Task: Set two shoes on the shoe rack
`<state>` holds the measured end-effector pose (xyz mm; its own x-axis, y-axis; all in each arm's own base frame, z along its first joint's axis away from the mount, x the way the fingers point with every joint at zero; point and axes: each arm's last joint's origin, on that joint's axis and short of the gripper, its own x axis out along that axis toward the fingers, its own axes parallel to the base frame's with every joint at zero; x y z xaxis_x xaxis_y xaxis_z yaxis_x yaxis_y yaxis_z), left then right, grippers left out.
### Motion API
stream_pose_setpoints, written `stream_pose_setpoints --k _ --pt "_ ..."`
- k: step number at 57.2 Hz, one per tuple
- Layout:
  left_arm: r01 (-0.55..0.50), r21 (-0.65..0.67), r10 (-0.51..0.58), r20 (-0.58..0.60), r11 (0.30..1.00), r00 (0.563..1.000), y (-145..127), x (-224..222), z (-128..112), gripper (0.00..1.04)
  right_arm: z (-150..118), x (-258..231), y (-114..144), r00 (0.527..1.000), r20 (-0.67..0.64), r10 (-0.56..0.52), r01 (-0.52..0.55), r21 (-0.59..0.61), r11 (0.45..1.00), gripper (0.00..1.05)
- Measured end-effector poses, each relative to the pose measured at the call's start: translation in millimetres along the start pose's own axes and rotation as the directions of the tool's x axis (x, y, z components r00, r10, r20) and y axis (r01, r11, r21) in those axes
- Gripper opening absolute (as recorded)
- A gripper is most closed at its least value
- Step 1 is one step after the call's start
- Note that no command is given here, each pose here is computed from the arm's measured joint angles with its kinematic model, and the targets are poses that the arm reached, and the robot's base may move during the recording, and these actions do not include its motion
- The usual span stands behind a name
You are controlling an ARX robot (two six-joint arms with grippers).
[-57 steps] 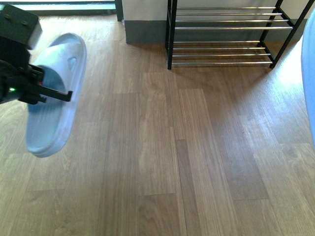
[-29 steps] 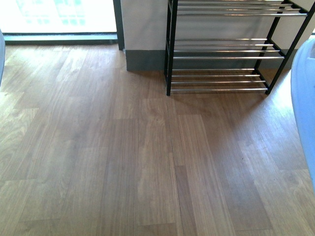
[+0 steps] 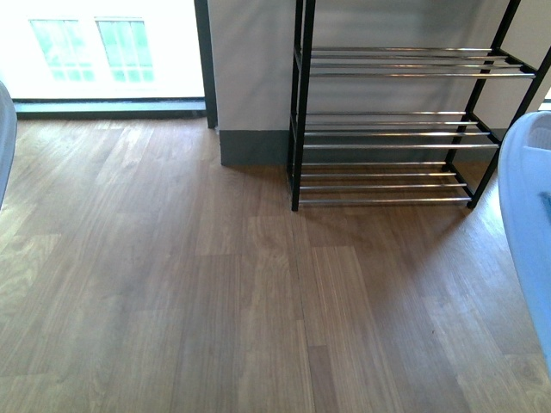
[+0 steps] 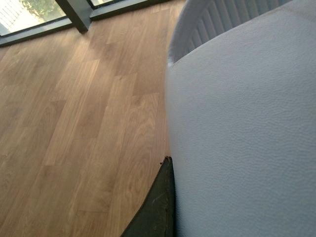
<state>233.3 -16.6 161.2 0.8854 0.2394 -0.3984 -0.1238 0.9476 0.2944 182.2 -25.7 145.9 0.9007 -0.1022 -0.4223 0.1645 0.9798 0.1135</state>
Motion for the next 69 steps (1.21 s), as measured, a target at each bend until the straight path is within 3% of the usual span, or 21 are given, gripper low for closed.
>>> stream_pose_setpoints --k 69 --pt "0.0 0.0 0.0 0.0 1.0 1.0 0.0 0.1 -0.1 0.02 0.0 0.0 0.0 1.0 0.0 0.0 0.0 0.0 1.0 0.01"
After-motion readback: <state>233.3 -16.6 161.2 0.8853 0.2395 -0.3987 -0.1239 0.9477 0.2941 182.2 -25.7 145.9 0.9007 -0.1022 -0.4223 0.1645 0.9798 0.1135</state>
